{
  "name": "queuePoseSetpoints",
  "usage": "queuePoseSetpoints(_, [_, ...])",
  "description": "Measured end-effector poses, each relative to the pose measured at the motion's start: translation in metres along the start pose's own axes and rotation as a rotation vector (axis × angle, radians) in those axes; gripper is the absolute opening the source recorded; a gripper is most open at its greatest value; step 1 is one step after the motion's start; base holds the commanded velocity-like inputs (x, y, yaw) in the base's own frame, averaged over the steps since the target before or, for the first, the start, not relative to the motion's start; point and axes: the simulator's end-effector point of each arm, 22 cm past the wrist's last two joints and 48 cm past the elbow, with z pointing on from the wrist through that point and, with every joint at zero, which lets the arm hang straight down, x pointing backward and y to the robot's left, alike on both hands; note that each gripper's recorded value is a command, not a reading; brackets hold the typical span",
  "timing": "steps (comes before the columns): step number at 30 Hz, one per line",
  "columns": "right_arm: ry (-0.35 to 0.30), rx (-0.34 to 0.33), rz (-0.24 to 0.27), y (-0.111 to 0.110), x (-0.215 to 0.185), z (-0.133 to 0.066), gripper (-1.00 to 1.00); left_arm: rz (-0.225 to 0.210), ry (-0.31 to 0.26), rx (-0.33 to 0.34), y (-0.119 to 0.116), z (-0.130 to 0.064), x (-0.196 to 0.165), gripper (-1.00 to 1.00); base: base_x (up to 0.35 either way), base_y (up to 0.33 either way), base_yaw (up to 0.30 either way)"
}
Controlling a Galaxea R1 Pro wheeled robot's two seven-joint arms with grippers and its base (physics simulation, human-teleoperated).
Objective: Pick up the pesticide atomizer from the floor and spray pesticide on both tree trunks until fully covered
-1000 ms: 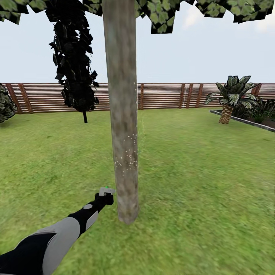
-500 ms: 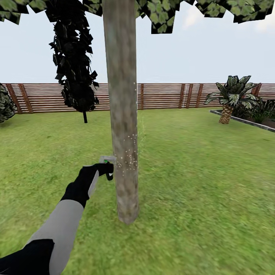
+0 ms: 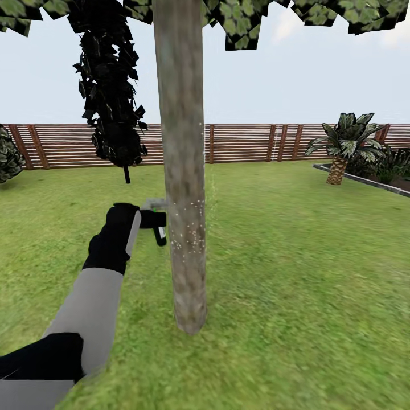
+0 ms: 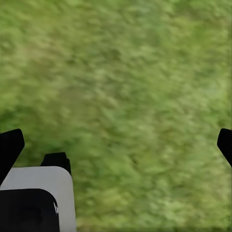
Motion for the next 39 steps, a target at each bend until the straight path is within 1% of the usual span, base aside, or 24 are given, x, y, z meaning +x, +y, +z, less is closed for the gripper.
queuePoseSetpoints(3, [0.0, 0.0, 0.0, 0.0, 0.0, 0.0, 1.0, 0.008, 0.009, 0.009, -0.006, 0.001, -0.019, -1.0, 0.0, 0.0, 0.0])
queuePoseSetpoints(4, [0.0, 0.0, 0.0, 0.0, 0.0, 0.0, 1.0, 0.014, 0.009, 0.014, -0.01, 0.001, -0.032, -1.0, 0.0, 0.0, 0.0])
queuePoseSetpoints(5, [0.0, 0.0, 0.0, 0.0, 0.0, 0.0, 1.0, 0.019, -0.003, 0.016, -0.012, -0.003, -0.047, -1.0, 0.0, 0.0, 0.0])
queuePoseSetpoints(7, [0.0, 0.0, 0.0, 0.0, 0.0, 0.0, 1.0, 0.025, -0.025, 0.016, -0.014, -0.009, -0.066, -1.0, 0.0, 0.0, 0.0])
queuePoseSetpoints(11, [0.0, 0.0, 0.0, 0.0, 0.0, 0.0, 1.0, 0.042, -0.097, 0.02, -0.022, -0.033, -0.123, -1.0, 0.0, 0.0, 0.0])
queuePoseSetpoints(16, [0.0, 0.0, -0.001, 0.0, 0.0, 0.0, 1.0, 0.064, -0.119, 0.028, -0.033, -0.051, -0.172, -1.0, 0.0, 0.0, 0.0])
queuePoseSetpoints(18, [0.0, 0.0, -0.001, 0.0, 0.0, 0.0, 1.0, 0.071, -0.139, 0.03, -0.037, -0.061, -0.191, -1.0, 0.0, 0.0, 0.0])
queuePoseSetpoints(20, [0.0, 0.0, -0.001, 0.0, 0.0, 0.0, 1.0, 0.082, -0.159, 0.033, -0.043, -0.076, -0.216, -1.0, 0.0, 0.0, 0.0])
queuePoseSetpoints(23, [0.001, 0.0, -0.002, 0.0, 0.0, 0.0, 1.0, 0.092, -0.173, 0.033, -0.047, -0.088, -0.235, -1.0, 0.0, 0.0, 0.0])
queuePoseSetpoints(28, [0.002, -0.001, -0.002, 0.0, 0.001, 0.0, 1.0, 0.106, -0.229, 0.033, -0.054, -0.116, -0.272, -1.0, 0.0, 0.0, 0.0])
queuePoseSetpoints(29, [0.002, -0.001, -0.002, 0.0, 0.001, 0.0, 1.0, 0.11, -0.234, 0.035, -0.057, -0.123, -0.28, -1.0, 0.0, 0.0, 0.0])
queuePoseSetpoints(33, [0.003, 0.0, -0.002, 0.0, 0.001, 0.0, 1.0, 0.121, -0.239, 0.034, -0.062, -0.135, -0.296, -1.0, 0.0, 0.0, 0.0])
queuePoseSetpoints(35, [0.002, -0.001, -0.002, 0.0, 0.001, 0.0, 1.0, 0.129, -0.276, 0.036, -0.067, -0.157, -0.317, -1.0, 0.0, 0.0, 0.0])
queuePoseSetpoints(37, [0.003, -0.001, -0.002, 0.0, 0.001, 0.0, 1.0, 0.131, -0.294, 0.038, -0.07, -0.166, -0.327, -1.0, 0.0, 0.0, 0.0])
queuePoseSetpoints(38, [0.003, -0.001, -0.002, 0.0, 0.001, 0.0, 1.0, 0.128, -0.305, 0.051, -0.074, -0.172, -0.332, -1.0, 0.0, 0.0, 0.0])
queuePoseSetpoints(39, [0.002, -0.001, -0.002, 0.0, 0.001, 0.0, 1.0, 0.113, -0.316, 0.09, -0.083, -0.179, -0.337, -1.0, 0.0, 0.0, 0.0])
